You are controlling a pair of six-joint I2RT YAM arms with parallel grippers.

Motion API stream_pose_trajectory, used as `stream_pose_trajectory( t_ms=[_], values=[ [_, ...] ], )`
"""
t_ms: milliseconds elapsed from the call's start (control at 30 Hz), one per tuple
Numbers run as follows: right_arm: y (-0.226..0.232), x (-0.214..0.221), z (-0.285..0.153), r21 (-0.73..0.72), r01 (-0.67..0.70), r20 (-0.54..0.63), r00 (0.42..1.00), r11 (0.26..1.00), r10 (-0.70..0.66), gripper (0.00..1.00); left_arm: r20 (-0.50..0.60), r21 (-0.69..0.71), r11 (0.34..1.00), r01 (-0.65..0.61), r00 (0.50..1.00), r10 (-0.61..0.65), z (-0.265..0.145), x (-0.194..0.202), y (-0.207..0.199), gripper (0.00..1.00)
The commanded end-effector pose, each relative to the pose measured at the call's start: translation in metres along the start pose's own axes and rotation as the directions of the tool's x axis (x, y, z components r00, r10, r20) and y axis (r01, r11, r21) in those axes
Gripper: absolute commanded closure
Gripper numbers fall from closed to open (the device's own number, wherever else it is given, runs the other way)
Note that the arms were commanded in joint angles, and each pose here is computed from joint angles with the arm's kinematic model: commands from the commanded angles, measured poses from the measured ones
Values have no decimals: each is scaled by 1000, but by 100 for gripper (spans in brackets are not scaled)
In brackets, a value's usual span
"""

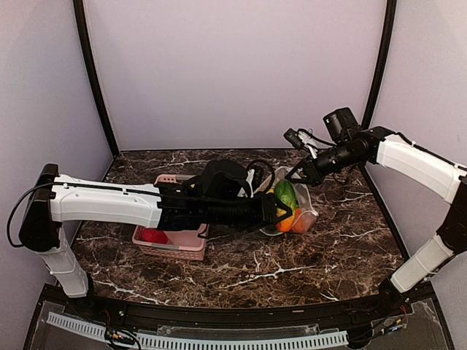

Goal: Place the food in the zip-top bag and seal the zipper
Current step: Place the fake fruit in the zipper food storage bag.

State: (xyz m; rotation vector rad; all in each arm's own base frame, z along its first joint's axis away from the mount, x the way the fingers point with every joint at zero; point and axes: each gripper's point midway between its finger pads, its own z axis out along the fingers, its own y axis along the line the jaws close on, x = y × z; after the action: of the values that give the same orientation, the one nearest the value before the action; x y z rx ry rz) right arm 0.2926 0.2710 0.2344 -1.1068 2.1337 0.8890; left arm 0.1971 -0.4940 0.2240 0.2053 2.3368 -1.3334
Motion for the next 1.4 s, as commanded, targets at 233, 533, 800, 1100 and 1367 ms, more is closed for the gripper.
stream_pose_trajectory(
  t_ms=[233,533,800,1100,1367],
  values=[
    [12,-18,-18,31,46,83,995,998,-48,100,22,35,964,265,964,-266,30,-33,6,64],
    [16,-15,-16,6,45,83,995,999,-45,100,111,-39,930,367,926,-361,48,-52,52,64],
    [28,-12,-6,-89,27,70,997,996,-21,100,227,-54,908,414,891,-393,66,-90,72,53],
    [32,-21,-9,-107,22,80,997,994,-14,100,191,80,845,528,824,-533,99,-96,84,44],
    [30,-22,-6,-114,14,72,997,993,-6,100,153,91,874,478,860,-487,104,-102,65,32]
  ],
)
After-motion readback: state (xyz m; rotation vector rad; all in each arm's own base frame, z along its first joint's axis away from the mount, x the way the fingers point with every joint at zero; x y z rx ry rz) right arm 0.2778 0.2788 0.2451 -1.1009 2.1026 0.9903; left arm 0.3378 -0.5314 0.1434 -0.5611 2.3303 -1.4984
